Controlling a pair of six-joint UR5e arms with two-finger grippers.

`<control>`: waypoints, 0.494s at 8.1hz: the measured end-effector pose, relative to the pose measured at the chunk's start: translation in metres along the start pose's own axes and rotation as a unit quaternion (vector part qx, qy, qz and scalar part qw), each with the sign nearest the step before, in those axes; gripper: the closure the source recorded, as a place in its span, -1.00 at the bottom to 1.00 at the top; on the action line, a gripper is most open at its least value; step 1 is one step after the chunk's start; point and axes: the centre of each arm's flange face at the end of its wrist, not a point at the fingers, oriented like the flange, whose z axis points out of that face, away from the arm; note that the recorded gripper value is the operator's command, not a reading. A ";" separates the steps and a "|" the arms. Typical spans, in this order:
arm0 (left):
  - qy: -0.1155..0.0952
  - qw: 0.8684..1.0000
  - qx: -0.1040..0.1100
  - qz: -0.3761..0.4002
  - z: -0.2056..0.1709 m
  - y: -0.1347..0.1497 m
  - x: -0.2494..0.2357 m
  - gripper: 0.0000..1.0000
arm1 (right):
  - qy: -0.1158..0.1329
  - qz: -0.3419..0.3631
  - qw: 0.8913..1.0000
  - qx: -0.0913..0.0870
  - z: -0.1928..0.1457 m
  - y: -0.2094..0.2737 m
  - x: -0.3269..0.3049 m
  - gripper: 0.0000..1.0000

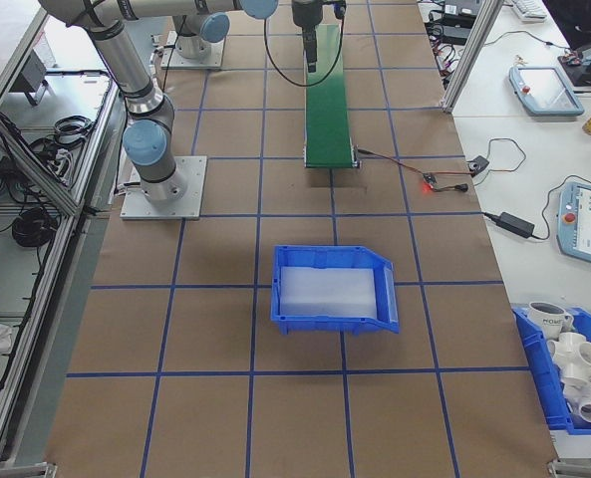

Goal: Move button from left to right

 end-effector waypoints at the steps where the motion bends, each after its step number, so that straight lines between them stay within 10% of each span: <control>1: 0.006 1.000 0.001 -0.002 0.010 0.002 -0.003 -1.00 | 0.000 0.000 1.000 0.000 0.000 0.000 0.000 -1.00; 4: 0.020 1.000 0.001 -0.003 0.029 0.000 -0.006 -1.00 | 0.000 0.000 1.000 0.000 0.000 0.000 0.000 -1.00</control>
